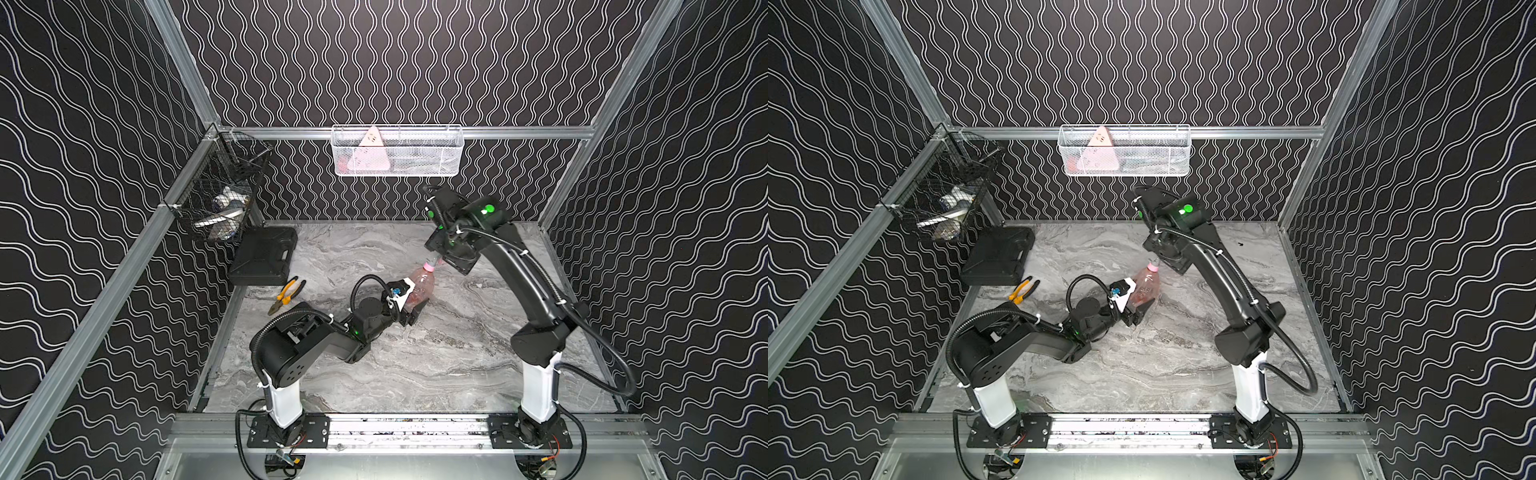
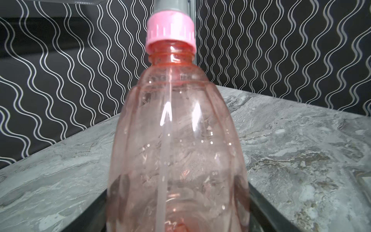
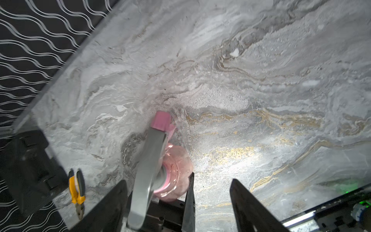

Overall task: Attach spray nozzles to spray bottles
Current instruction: Screw the spray nozzle on the spray bottle.

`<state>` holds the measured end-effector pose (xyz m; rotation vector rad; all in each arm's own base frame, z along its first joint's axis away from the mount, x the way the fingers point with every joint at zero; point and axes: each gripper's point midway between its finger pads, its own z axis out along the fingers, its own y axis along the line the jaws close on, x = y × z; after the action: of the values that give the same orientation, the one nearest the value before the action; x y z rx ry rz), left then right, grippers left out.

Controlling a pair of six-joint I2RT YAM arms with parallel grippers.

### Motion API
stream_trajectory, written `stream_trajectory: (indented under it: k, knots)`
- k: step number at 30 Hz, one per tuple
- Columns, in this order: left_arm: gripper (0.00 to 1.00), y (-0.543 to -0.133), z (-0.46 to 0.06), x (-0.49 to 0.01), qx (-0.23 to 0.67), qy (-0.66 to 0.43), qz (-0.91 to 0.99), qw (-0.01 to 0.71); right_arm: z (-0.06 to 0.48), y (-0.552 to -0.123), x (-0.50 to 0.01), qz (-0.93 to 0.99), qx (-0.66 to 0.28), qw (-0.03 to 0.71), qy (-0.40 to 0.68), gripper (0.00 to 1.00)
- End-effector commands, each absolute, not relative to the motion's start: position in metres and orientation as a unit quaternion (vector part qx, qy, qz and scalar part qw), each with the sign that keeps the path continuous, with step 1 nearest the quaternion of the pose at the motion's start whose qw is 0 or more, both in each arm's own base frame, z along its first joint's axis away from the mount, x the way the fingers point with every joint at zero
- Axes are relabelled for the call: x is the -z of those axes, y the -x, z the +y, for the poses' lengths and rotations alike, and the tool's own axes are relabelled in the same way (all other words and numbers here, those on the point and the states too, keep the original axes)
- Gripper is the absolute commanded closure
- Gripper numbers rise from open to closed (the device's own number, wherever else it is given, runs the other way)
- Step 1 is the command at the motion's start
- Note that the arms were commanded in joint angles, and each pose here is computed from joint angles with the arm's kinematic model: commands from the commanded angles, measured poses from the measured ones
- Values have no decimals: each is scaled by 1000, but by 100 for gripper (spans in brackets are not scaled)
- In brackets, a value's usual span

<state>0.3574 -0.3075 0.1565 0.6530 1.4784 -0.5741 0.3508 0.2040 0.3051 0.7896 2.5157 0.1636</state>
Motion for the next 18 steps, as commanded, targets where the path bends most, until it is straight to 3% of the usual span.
stream_trajectory:
  k: [1,4,8,18]
  knots:
    - [50,-349,-314,-180,300,-301,618,662,197,-359,-338,931,-58,316,-175,13]
    - [51,-345,-311,-190,342,-303,609,648,228,-378,-356,912,-187,365,3,10]
    - [51,-343,-306,-204,394,-297,597,633,220,-396,-383,835,-350,418,69,8]
    - [51,-336,-306,-214,451,-307,588,598,236,-398,-363,800,-424,386,179,3]
